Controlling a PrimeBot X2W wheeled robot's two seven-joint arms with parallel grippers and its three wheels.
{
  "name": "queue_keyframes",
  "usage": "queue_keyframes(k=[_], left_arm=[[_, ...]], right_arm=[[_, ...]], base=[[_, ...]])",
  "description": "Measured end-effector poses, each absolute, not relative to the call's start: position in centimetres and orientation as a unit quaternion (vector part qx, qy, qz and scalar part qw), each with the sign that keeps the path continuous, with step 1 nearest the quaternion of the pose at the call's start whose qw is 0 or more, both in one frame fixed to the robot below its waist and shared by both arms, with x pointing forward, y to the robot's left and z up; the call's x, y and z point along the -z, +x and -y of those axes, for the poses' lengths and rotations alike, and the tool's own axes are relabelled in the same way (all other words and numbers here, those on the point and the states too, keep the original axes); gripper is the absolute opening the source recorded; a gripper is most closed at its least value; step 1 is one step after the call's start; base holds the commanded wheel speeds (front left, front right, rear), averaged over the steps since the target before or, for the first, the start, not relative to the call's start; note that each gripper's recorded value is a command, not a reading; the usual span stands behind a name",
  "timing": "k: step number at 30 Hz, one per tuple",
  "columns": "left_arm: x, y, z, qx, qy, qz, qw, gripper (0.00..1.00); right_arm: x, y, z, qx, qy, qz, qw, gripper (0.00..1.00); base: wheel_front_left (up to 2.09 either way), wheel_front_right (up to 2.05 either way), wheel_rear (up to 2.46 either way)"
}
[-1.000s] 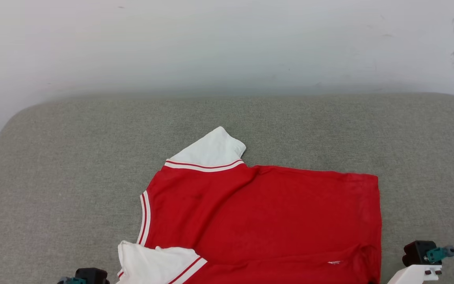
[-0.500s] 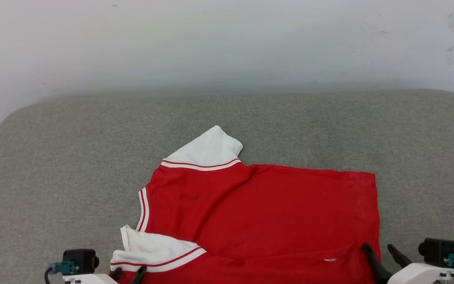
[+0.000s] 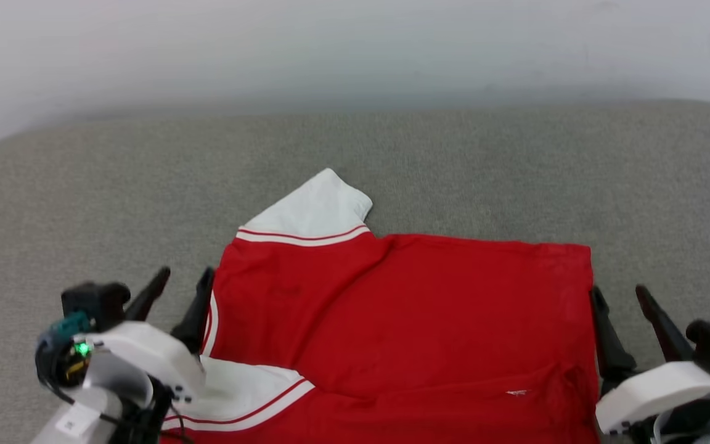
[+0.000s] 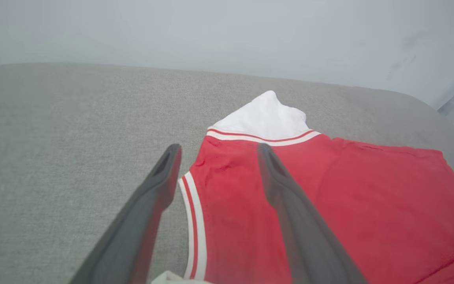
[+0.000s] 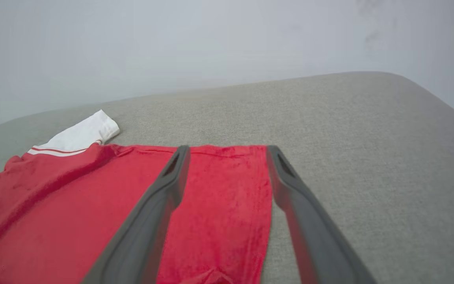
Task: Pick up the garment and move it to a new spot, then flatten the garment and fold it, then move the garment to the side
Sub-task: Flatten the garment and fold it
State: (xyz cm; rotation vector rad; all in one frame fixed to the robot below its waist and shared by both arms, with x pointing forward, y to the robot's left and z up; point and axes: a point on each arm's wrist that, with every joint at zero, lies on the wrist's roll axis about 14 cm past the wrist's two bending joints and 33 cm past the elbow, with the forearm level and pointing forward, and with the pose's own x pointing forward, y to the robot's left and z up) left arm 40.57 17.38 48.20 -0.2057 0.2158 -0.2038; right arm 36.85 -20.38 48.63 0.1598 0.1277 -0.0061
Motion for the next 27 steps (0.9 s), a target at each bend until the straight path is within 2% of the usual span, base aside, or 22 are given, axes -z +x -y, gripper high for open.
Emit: queue_keyframes(k=[5,10,15,19,27], left_arm=[[-49.4,44.9,-16.0,0.131,-0.092,-0.083,0.984,1.00],[-49.1,49.4,-14.0,0.177,-0.078,-0.093,0.977,1.00],[-47.8,52.7,-10.7,0.237,-0.070,-0.142,0.958,1.00],[-45.6,54.2,-8.3,0.277,-0.064,-0.221,0.933,1.00],[-43.0,56.9,-6.4,0.307,-0.022,-0.321,0.896,1.00]], right_arm=[[-49.5,39.0,20.3,0.000,0.075,-0.044,0.996,1.00],[-49.6,40.8,20.4,0.001,0.068,-0.035,0.997,1.00],[-48.7,41.0,21.4,0.016,0.067,-0.043,0.997,1.00],[-47.6,40.9,22.6,0.036,0.072,-0.055,0.995,1.00],[-45.7,40.7,24.0,0.060,0.083,-0.072,0.992,1.00]], base=[[0.00,0.00,0.00],[0.00,0.00,0.00],[0.00,0.00,0.00],[0.00,0.00,0.00],[0.00,0.00,0.00]])
